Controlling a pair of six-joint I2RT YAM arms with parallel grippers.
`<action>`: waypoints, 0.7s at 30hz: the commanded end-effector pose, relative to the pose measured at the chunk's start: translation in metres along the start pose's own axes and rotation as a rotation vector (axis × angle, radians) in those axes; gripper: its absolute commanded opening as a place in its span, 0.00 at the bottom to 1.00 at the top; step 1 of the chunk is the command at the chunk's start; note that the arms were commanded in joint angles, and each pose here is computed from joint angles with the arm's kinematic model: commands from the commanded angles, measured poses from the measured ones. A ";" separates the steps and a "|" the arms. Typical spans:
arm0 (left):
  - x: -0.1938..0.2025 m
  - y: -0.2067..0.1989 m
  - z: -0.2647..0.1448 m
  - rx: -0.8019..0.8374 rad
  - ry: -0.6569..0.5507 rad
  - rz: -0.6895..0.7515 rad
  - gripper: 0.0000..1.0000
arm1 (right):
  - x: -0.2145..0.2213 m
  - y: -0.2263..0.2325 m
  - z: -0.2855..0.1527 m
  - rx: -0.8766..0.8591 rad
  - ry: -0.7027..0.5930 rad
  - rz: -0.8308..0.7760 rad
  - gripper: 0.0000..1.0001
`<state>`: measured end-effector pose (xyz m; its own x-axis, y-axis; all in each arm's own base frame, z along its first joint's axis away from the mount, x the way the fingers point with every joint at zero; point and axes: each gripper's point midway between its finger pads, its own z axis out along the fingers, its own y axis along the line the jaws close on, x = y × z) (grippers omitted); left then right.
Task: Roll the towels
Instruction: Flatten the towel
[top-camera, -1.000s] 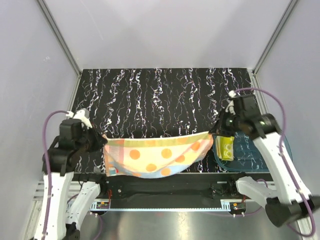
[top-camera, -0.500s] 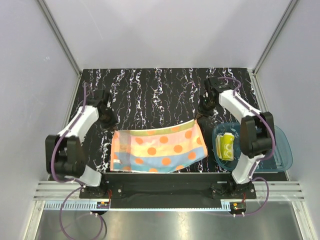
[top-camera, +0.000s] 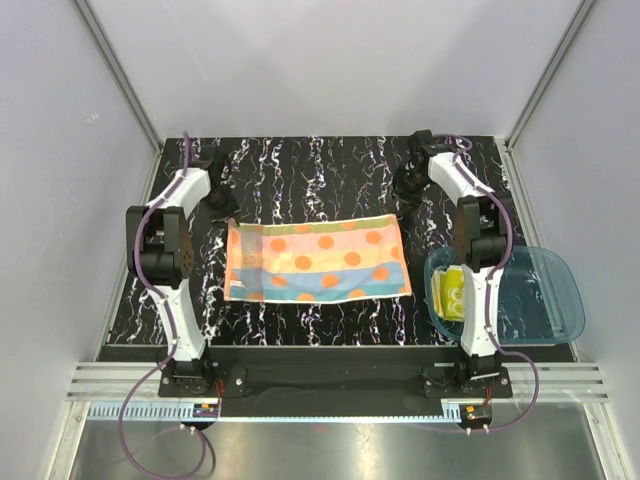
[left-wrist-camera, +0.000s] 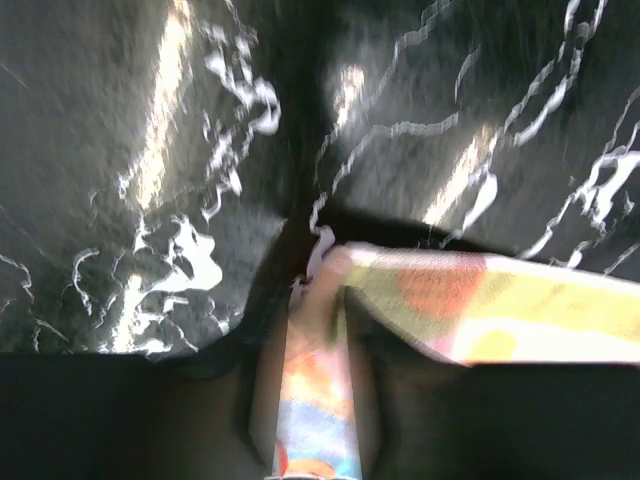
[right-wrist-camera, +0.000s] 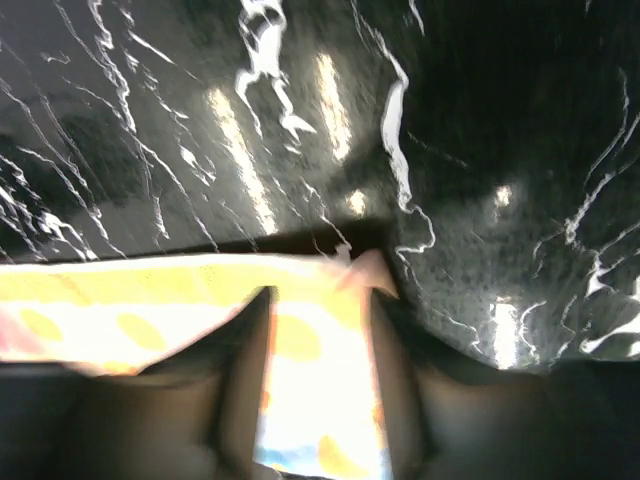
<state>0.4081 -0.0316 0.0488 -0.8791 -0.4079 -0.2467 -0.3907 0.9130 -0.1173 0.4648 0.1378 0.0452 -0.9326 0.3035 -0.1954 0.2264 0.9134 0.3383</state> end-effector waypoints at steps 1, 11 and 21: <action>-0.033 -0.002 -0.023 -0.003 -0.089 0.019 0.41 | -0.017 0.008 -0.024 0.017 -0.036 -0.046 0.55; -0.031 0.033 -0.149 -0.034 -0.427 -0.034 0.59 | -0.026 -0.002 -0.122 0.090 -0.258 -0.055 0.70; 0.023 0.035 -0.164 0.294 -0.605 -0.093 0.99 | 0.035 -0.003 -0.199 -0.101 -0.520 -0.097 0.73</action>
<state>0.3128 0.0154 0.2032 -0.4770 -0.4688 -0.7435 -0.3902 0.8709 -0.2988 0.3737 0.0915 0.2134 -0.7396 0.3269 -0.5884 0.1343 0.9282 0.3469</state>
